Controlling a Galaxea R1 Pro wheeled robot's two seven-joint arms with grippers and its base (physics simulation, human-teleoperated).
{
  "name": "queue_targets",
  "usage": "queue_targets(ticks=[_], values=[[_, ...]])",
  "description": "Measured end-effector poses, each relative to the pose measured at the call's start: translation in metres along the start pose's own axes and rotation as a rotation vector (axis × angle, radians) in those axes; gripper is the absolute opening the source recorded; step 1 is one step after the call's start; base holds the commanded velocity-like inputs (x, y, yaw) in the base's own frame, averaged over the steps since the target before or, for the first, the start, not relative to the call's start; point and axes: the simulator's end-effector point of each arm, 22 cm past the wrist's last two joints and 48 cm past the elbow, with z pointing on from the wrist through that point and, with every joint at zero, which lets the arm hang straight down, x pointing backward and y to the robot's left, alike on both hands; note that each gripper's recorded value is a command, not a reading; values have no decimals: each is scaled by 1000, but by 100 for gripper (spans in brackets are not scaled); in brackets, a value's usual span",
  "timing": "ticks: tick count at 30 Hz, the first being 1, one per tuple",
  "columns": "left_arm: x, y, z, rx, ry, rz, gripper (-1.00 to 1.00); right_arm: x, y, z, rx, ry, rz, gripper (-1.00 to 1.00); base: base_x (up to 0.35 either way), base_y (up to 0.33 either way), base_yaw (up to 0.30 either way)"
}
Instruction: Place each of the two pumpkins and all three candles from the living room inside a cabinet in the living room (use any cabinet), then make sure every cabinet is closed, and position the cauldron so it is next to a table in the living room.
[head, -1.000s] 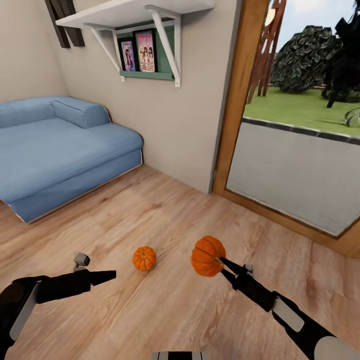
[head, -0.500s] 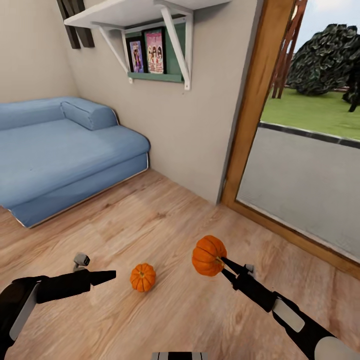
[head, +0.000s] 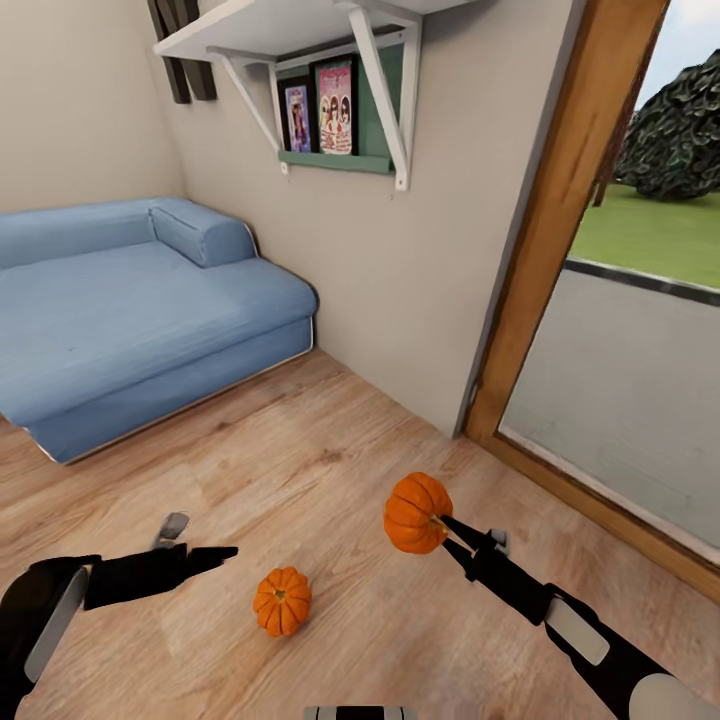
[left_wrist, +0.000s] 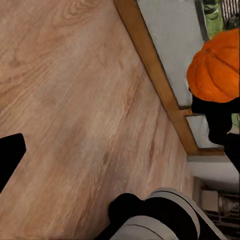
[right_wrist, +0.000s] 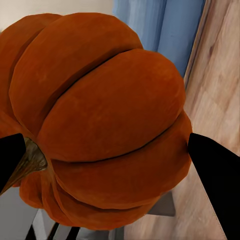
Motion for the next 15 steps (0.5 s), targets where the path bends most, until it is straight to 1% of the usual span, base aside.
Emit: queue_targets(ticks=[1,2,3,5,7,9,10,11,15], values=[[0,10,0,-43,-2,-2,100,0,0,0,0,1,0,-100,315,-6,4],[1,25,2,-106,-3,-11,100,0,0,0,0,1,0,-100,304,-3,2],[6,40,6,-163,0,-31,100,0,0,0,0,1,-1,-100,278,-1,1],[24,70,17,-260,19,-96,100,0,0,0,1,2,-1,-100,236,-1,0],[39,88,27,-325,36,-137,100,1,0,0,2,3,-2,-100,210,0,0],[47,97,32,-374,45,-151,100,1,-1,0,2,4,-2,-100,154,0,0],[50,104,34,-407,46,-159,100,1,0,0,2,4,-1,-100,80,0,0],[51,107,34,-425,41,-167,100,0,0,0,1,2,0,-100,51,0,0],[51,113,38,-456,12,-203,100,0,-1,0,2,1,0,-100,19,0,0]])
